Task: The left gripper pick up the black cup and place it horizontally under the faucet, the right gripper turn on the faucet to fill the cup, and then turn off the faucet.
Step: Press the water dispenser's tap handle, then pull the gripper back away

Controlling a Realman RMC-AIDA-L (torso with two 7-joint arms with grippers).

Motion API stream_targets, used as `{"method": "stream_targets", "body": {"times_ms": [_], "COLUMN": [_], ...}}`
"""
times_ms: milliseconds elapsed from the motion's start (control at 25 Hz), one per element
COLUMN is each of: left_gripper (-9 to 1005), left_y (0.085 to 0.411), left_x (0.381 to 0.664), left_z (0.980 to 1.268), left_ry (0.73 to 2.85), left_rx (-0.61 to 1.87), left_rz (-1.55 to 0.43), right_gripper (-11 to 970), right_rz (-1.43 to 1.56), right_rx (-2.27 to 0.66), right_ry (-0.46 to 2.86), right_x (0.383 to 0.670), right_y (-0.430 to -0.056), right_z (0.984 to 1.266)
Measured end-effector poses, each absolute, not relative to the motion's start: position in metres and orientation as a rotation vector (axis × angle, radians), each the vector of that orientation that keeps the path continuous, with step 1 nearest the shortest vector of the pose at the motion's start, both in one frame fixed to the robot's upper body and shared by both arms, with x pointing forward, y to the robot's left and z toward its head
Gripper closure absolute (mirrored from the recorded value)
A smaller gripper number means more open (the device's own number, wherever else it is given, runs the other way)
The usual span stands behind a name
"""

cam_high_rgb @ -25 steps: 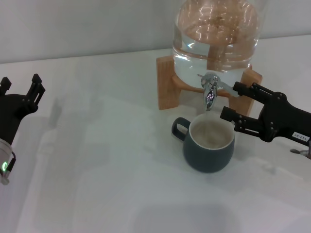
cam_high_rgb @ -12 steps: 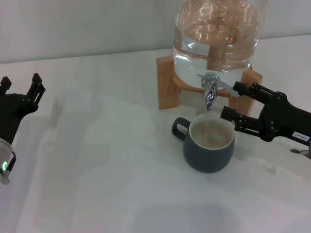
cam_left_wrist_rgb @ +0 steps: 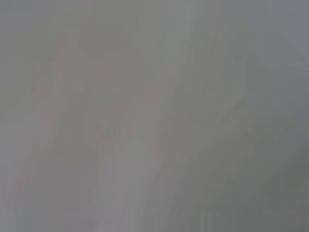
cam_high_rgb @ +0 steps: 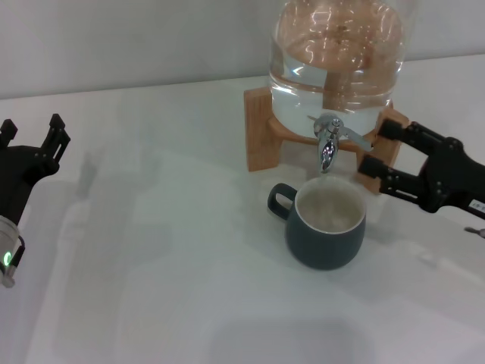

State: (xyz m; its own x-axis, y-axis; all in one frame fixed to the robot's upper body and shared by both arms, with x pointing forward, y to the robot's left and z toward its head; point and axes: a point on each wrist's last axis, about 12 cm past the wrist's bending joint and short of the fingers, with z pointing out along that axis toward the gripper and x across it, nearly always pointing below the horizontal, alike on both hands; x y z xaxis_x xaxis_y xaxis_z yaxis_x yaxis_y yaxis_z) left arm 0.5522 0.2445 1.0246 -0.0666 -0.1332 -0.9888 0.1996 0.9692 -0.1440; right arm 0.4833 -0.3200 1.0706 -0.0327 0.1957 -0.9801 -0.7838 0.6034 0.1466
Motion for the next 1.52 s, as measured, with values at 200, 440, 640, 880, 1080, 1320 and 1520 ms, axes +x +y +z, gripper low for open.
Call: {"method": "stream_targets", "body": {"times_ms": [200,440,640,880,1080,1320,1520], "left_gripper": [210,210,210,210,210,210,209], "left_y": [0.245,0.244,0.244,0.244,0.244,0.244,0.244], "left_x": [0.552,0.552,0.552,0.552,0.552,0.553,0.552], "left_z": [1.024,1.024,1.024,1.024,1.024,1.025,1.024], "left_ry": [1.617,1.618,1.618,1.619,1.619,1.617,1.617], "left_rx": [0.050,0.052,0.053,0.053,0.052,0.054,0.051], "left_rz": [-0.272,-0.273,-0.274,-0.274,-0.273,-0.275,-0.273], "right_gripper": [132,132,131,131,132,132,132], "right_rz": [0.866,0.906,0.936,0.939,0.923,0.899,0.883], "right_rx": [-0.554,-0.621,-0.659,-0.685,-0.671,-0.654,-0.649], "right_ry": [1.356,1.339,1.339,1.368,1.387,1.405,1.414], "right_x": [0.479,0.478,0.477,0.478,0.480,0.483,0.484], "right_y": [-0.320,-0.313,-0.309,-0.307,-0.308,-0.310,-0.311], "right_z": [1.073,1.076,1.076,1.073,1.071,1.070,1.069]}}
